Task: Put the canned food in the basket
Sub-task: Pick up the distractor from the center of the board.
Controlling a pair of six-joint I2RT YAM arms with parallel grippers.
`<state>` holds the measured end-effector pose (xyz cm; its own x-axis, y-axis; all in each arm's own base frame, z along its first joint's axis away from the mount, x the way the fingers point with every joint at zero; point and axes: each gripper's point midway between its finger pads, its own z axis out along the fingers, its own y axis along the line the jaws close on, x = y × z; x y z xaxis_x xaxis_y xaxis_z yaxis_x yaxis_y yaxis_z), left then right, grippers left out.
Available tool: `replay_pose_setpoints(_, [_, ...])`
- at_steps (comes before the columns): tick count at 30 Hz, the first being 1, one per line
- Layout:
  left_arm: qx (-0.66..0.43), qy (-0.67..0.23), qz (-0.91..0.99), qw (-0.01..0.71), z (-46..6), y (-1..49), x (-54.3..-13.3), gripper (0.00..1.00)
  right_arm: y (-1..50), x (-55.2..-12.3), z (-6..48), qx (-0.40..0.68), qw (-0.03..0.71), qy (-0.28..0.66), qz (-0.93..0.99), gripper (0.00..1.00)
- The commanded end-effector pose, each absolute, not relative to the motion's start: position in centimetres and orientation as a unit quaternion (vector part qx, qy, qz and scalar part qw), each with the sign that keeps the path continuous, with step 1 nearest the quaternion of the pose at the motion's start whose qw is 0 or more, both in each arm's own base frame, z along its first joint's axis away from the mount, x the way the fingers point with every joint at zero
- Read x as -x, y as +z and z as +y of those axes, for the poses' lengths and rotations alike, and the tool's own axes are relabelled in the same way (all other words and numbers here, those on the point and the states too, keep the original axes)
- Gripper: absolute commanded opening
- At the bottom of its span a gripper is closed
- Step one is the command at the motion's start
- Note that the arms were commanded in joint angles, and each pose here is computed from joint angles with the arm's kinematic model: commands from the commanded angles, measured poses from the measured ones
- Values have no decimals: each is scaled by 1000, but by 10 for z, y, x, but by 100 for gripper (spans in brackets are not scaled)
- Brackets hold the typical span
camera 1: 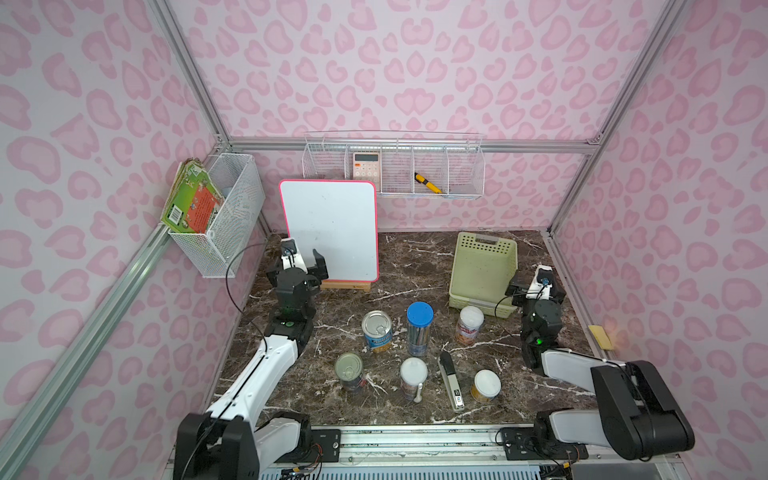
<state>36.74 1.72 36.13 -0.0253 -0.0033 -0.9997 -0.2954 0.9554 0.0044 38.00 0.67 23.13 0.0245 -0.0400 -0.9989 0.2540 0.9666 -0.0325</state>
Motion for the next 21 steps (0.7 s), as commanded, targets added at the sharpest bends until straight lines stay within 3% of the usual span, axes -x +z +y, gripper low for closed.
replay_pose_setpoints(1, [37, 48, 807, 588, -20, 346, -322, 99, 221, -376, 14, -90, 643, -103, 754, 100])
replay_pose_setpoints(5, [-123, -144, 862, 471, -128, 352, -271, 99, 246, -372, 38, -96, 585, -47, 804, 100])
replay_pose_setpoints(12, [-297, -129, 913, 249, -214, 312, -217, 99, 252, -326, 102, -17, 466, 53, 883, 100])
replay_pose_setpoints(21, [-346, -86, 923, 145, -258, 265, -226, 99, 209, -245, 166, 67, 366, 118, 921, 97])
